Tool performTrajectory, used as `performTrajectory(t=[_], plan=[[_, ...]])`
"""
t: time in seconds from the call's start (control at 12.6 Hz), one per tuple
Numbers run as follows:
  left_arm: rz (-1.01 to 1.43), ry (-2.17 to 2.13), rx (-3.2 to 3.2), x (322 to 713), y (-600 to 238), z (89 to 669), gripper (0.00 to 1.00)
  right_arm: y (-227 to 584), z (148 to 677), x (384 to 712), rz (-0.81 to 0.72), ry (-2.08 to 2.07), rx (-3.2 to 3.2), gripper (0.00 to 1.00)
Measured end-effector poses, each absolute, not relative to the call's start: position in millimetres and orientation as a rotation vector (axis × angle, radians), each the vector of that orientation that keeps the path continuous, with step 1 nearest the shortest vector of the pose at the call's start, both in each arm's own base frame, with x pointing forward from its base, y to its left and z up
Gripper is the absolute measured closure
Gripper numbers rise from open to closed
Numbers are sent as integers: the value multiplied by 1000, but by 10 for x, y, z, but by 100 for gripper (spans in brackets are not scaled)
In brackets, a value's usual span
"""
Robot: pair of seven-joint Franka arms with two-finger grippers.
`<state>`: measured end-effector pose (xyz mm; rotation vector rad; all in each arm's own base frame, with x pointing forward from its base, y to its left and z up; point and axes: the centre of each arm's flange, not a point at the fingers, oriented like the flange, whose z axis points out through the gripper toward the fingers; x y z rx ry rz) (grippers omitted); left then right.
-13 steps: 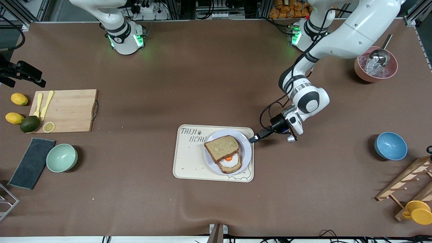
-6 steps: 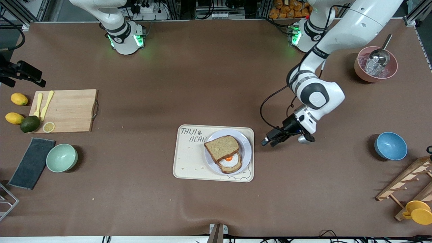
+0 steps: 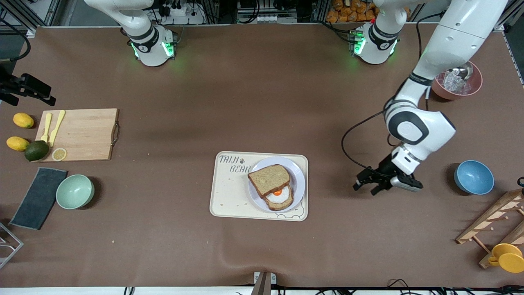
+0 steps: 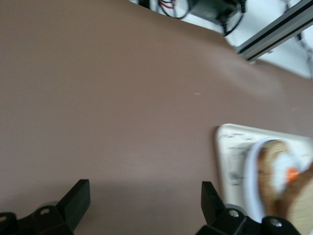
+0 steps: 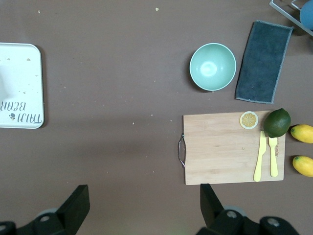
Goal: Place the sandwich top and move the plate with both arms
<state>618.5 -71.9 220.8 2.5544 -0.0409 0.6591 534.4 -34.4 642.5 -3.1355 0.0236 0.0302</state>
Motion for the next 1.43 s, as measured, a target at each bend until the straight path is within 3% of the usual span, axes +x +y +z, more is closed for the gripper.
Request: performTrajectory(t=[0.4, 0.8, 1.19, 1.43], plan=[[579, -392, 2707, 6523, 73, 2419, 0, -346, 6416, 5333, 47, 24, -3135, 0], [348, -417, 2880, 6824, 79, 3552, 0, -349, 6411, 5328, 54, 25, -3134, 0], [52, -329, 3049, 6586, -477, 4775, 0, -388, 6396, 5316, 72, 37, -3133, 0], [10, -141, 3081, 6247, -708, 5515, 0, -394, 6388, 5317, 75, 39, -3133, 0]])
